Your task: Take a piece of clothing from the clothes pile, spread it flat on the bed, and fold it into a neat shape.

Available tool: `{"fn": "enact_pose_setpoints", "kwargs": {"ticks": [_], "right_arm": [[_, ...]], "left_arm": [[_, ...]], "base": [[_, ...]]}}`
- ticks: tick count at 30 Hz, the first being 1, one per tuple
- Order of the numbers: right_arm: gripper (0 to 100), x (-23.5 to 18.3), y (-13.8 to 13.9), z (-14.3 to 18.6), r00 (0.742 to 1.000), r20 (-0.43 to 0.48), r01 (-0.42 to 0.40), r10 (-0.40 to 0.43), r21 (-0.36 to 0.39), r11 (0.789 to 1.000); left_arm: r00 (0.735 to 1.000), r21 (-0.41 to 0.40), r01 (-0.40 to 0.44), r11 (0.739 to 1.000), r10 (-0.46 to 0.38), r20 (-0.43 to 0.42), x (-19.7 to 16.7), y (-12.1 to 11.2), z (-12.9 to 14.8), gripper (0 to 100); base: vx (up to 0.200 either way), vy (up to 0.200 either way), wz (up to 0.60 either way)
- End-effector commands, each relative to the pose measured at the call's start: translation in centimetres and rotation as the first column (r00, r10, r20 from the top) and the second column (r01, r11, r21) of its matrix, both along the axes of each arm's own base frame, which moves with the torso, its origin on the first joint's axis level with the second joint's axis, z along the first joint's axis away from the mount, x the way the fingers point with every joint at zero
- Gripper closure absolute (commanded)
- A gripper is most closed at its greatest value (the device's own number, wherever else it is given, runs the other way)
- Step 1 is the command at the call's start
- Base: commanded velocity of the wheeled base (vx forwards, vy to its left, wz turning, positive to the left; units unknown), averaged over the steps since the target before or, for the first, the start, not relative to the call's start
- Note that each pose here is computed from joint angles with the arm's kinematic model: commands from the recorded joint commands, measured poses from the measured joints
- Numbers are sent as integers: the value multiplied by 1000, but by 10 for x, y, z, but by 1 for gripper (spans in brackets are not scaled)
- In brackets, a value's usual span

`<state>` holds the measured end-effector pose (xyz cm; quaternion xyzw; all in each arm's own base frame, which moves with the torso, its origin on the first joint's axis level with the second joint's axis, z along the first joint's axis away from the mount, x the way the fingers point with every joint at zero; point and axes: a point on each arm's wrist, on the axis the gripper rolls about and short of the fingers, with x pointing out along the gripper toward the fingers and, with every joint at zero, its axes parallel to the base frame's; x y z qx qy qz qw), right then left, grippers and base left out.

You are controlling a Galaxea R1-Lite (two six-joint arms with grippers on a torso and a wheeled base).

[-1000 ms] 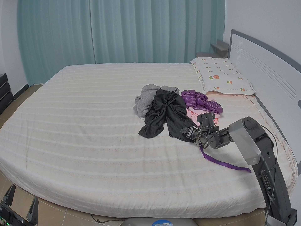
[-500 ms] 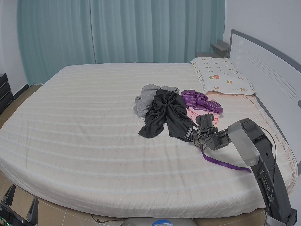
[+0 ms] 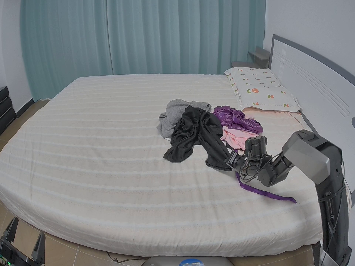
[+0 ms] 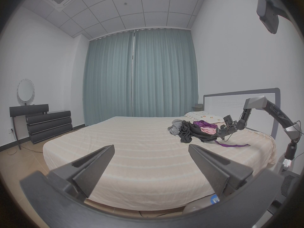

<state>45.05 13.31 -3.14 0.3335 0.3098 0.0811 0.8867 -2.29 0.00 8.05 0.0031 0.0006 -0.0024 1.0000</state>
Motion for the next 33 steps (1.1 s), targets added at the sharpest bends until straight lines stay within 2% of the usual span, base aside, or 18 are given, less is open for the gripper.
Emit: {"fn": "enact_pose_setpoints", "kwargs": {"ticks": [1, 4, 7, 12, 13, 14, 16, 17, 20, 21, 29, 33], "right_arm": [[100, -120, -18, 96, 973, 206, -137, 101, 168, 976], [100, -150, -22, 119, 958, 263, -164, 113, 178, 970], [100, -185, -24, 151, 930, 340, -212, 138, 192, 958], [100, -237, -35, 192, 882, 448, -263, 146, 211, 941], [100, -237, -35, 192, 882, 448, -263, 146, 211, 941], [100, -248, -38, 203, 866, 478, -276, 145, 216, 937], [100, -253, -39, 210, 856, 497, -282, 143, 217, 935], [100, -261, -42, 224, 832, 537, -296, 137, 221, 929], [100, -271, -43, 238, 810, 569, -320, 142, 226, 920], [100, -276, -43, 247, 795, 590, -332, 141, 228, 915], [100, -279, -45, 270, 763, 633, -345, 129, 230, 910], [100, -276, -42, 269, 768, 625, -352, 141, 228, 908]], "left_arm": [[1000, 14, 9, 1000, -9, -3, 1, 0, -5, 0], [1000, 8, 7, 1000, -7, -9, 1, 0, -5, 0], [1000, 6, 7, 1000, -7, -6, 1, 0, -5, 0], [999, 67, 32, 997, -32, 0, 1, -1, -4, 0], [999, 67, 32, 997, -32, 0, 1, -1, -4, 0], [999, 66, 33, 997, -34, 3, 0, -1, -4, 0], [999, 64, 33, 997, -34, 2, 1, -1, -4, 0], [999, 66, 33, 997, -34, 3, 0, -1, -4, 0], [999, 60, 32, 998, -32, 3, 0, -1, -4, 0], [999, 54, 32, 998, -32, 6, 0, -1, -4, 0], [1000, 38, 26, 999, -26, 8, 0, -1, -4, 0], [1000, 34, 0, 999, 0, -6, 1, -1, -3, 0]], "base": [[0, 0, 0], [0, 0, 0], [0, 0, 0], [0, 0, 0], [0, 0, 0], [0, 0, 0], [0, 0, 0], [0, 0, 0], [0, 0, 0], [0, 0, 0], [0, 0, 0], [0, 0, 0]]}}
